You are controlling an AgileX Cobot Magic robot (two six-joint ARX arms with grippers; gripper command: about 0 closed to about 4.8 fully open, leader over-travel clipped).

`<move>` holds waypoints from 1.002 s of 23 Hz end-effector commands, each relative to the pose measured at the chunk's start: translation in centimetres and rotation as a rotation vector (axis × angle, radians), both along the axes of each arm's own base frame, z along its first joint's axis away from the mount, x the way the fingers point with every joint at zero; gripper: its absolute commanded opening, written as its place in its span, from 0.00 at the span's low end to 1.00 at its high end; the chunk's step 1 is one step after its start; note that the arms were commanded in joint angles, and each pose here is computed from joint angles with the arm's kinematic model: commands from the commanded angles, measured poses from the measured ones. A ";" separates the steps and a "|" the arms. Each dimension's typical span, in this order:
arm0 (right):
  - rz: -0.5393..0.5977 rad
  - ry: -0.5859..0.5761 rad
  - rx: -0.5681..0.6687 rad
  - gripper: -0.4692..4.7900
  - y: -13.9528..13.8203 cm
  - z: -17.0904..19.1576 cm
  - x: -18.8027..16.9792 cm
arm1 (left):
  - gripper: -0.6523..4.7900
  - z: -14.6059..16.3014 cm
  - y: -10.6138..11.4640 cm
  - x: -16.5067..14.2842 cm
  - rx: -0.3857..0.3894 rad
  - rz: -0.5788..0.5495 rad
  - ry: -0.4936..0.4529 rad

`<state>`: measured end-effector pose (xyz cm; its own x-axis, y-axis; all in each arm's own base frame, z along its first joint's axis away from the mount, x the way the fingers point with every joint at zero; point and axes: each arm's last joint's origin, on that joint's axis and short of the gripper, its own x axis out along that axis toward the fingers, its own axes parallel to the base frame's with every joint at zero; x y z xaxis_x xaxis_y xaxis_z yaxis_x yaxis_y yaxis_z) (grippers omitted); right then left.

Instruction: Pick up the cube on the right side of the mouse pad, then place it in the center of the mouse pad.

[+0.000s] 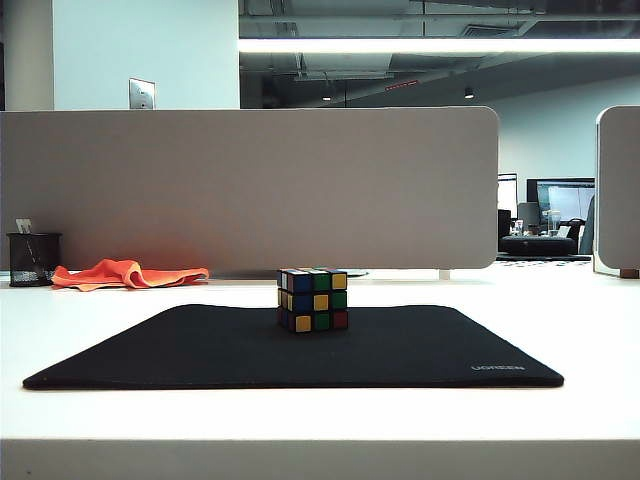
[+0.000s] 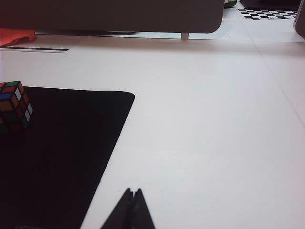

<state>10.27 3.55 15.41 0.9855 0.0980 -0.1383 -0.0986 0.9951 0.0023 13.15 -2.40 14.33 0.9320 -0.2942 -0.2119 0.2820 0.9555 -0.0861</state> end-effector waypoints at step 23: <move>-0.001 -0.006 -0.001 0.08 0.0 -0.1 0.0 | 0.11 0.7 -2.1 -0.9 0.026 -0.086 -0.056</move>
